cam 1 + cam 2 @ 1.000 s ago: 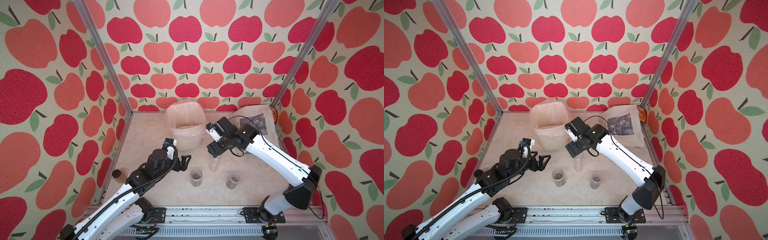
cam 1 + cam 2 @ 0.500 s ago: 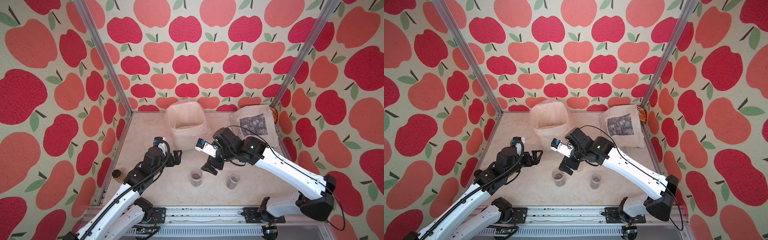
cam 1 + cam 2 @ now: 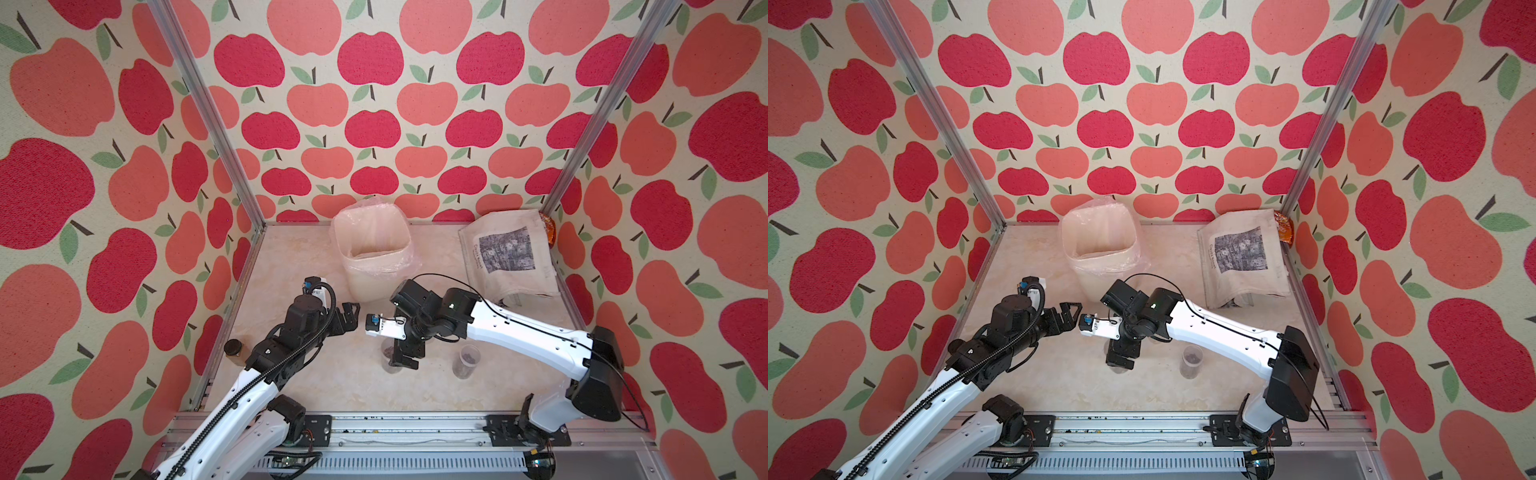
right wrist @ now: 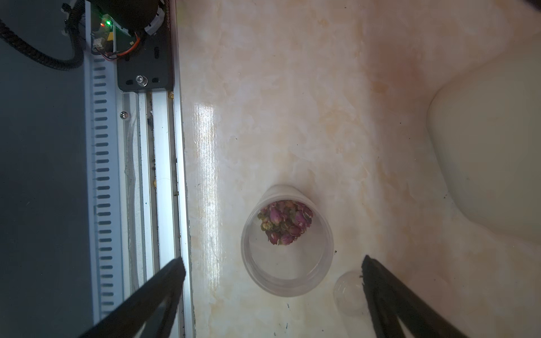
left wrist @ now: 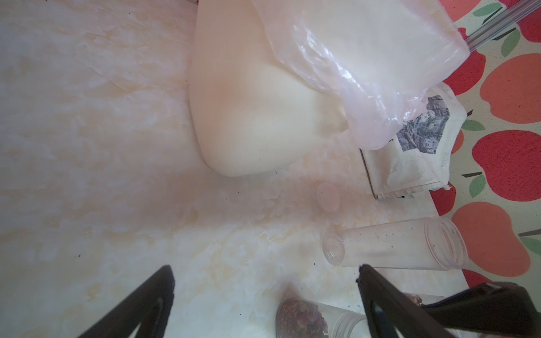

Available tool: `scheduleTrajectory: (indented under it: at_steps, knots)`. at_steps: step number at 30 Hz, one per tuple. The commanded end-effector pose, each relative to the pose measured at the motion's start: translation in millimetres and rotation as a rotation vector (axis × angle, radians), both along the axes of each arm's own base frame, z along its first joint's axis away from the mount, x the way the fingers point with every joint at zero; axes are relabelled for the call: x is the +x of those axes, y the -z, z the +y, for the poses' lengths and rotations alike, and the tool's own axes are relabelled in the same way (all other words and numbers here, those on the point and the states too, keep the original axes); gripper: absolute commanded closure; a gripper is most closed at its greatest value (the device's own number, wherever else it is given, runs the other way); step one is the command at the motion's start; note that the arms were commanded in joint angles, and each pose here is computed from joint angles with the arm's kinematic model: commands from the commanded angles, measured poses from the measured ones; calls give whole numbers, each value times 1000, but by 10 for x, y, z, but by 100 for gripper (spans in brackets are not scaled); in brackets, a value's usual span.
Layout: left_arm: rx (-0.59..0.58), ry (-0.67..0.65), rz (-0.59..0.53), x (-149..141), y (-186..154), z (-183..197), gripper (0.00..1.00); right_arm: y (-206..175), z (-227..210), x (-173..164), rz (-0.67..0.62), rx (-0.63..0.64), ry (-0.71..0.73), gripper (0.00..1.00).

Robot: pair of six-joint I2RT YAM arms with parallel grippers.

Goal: Empty the moldy dried flower tea in the jars
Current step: Pick up the jar from the center of the board.

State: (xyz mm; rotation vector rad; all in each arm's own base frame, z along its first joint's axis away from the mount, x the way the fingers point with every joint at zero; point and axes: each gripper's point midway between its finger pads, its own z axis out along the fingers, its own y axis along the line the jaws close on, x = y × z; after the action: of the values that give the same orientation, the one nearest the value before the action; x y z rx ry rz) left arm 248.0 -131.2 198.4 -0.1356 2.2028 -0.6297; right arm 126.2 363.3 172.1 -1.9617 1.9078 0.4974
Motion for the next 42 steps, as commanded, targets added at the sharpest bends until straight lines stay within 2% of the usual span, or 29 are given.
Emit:
scheduleTrajectory:
  at_steps: [1, 13, 28, 35, 42]
  knots:
    - [10, -31, 20, -40, 62, 88, 0, 117, 47, 12, -22, -16, -19, 2]
    - [0, -44, 23, -87, 98, 148, 0, 467, 34, 77, -11, -125, 17, 10]
    - [-13, -58, 26, -125, 134, 190, 1, 593, 24, 140, -13, -172, 57, 35]
    - [-23, -52, 14, -114, 107, 175, 1, 408, 56, 174, -35, -125, 79, 55]
    - [-66, -13, -58, -90, -42, 94, 1, -188, 58, 271, -63, 26, 165, 70]
